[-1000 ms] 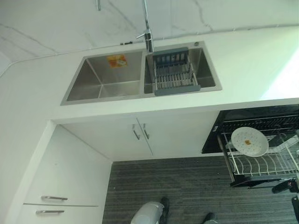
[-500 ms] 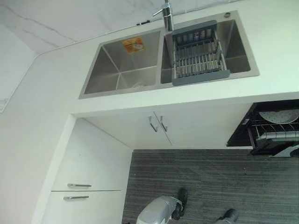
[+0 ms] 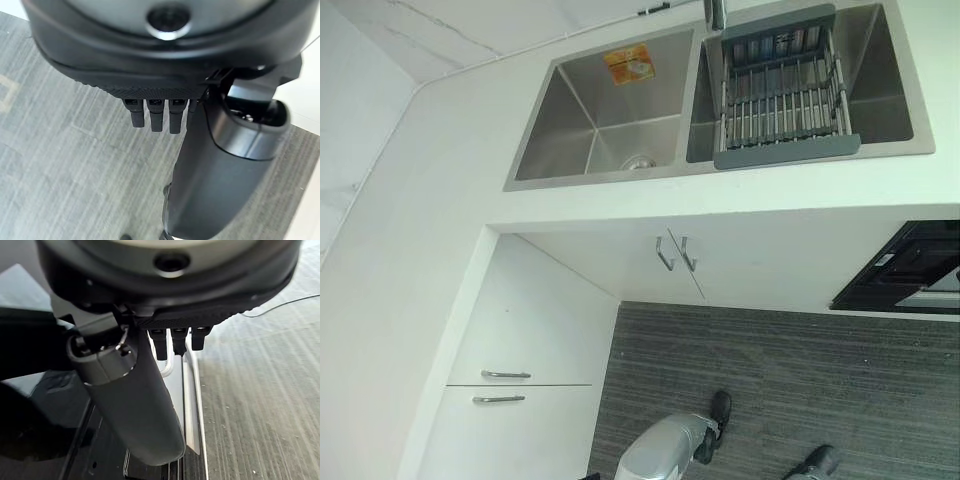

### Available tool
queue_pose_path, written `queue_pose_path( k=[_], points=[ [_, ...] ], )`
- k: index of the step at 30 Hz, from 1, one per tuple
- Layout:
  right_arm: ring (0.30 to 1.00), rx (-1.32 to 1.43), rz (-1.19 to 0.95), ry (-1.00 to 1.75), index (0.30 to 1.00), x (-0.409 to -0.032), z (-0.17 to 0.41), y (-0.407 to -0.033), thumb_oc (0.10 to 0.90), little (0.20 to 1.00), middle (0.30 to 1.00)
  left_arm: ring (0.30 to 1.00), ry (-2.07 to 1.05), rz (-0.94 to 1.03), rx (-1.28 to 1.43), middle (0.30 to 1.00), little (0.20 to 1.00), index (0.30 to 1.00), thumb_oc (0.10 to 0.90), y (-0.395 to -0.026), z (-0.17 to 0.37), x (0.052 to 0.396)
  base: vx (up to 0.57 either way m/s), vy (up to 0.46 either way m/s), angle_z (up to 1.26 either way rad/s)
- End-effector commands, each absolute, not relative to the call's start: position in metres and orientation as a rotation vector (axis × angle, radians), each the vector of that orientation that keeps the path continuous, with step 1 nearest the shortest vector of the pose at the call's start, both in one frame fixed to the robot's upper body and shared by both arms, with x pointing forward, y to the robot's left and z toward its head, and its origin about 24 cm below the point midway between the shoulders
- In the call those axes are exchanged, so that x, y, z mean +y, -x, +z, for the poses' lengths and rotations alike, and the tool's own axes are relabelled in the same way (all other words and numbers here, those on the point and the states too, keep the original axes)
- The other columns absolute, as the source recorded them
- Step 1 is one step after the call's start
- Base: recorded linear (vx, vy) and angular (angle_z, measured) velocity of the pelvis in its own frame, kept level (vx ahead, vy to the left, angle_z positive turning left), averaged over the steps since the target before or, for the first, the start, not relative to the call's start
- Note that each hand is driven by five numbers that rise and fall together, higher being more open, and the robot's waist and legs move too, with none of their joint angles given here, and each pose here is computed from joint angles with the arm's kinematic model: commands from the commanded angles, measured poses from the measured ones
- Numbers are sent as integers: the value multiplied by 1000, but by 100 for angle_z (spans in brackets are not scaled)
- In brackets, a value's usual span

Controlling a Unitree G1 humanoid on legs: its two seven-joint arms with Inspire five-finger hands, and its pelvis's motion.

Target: Place the dishes in the dishwasher.

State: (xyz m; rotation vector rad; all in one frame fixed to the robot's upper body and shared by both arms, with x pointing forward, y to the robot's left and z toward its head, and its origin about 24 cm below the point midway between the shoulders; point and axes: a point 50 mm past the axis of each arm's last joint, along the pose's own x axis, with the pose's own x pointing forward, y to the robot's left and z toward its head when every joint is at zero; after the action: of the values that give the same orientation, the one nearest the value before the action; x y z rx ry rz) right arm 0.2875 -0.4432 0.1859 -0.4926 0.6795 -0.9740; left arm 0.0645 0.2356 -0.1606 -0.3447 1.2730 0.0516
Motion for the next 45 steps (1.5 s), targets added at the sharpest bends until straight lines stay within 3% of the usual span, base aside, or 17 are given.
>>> queue_pose_path(
  k=[1,14,18,23,27,30,35,37,45],
  points=[
    [900,112,-873,726,900,-409,306,-327,800,900,900,900,283,92,1243,900,900,900,800,-60,-146,280,-41,-57,-3],
    [900,195,-629,649,900,-405,252,-336,800,900,900,900,407,-1,979,900,900,900,800,-106,-130,275,-65,-2,-4],
    [900,304,-425,572,900,-386,159,-337,800,900,900,900,341,-101,929,900,900,900,800,-128,-124,268,-8,179,-30],
    [900,399,-316,419,900,-362,74,-316,800,900,900,900,315,-68,914,900,900,900,800,-135,-124,265,100,164,-42],
    [900,468,-279,309,900,-341,15,-285,800,900,900,900,229,-70,912,900,900,900,800,-132,-125,265,83,1,-19],
    [900,536,-262,201,900,-323,-28,-254,800,900,900,900,150,-58,868,900,900,900,800,-149,-121,262,93,-232,49],
    [900,645,-251,100,900,-301,-71,-216,800,900,900,900,224,69,819,900,900,900,800,-152,-122,263,67,-322,59],
    [900,640,-320,-6,900,-302,-73,-213,800,900,900,900,231,86,819,900,900,900,800,-149,-124,261,87,-175,24],
    [900,666,-220,36,900,-273,-86,-207,800,900,900,900,303,117,756,900,900,900,800,-166,-123,241,-35,-1,55]
  ],
)
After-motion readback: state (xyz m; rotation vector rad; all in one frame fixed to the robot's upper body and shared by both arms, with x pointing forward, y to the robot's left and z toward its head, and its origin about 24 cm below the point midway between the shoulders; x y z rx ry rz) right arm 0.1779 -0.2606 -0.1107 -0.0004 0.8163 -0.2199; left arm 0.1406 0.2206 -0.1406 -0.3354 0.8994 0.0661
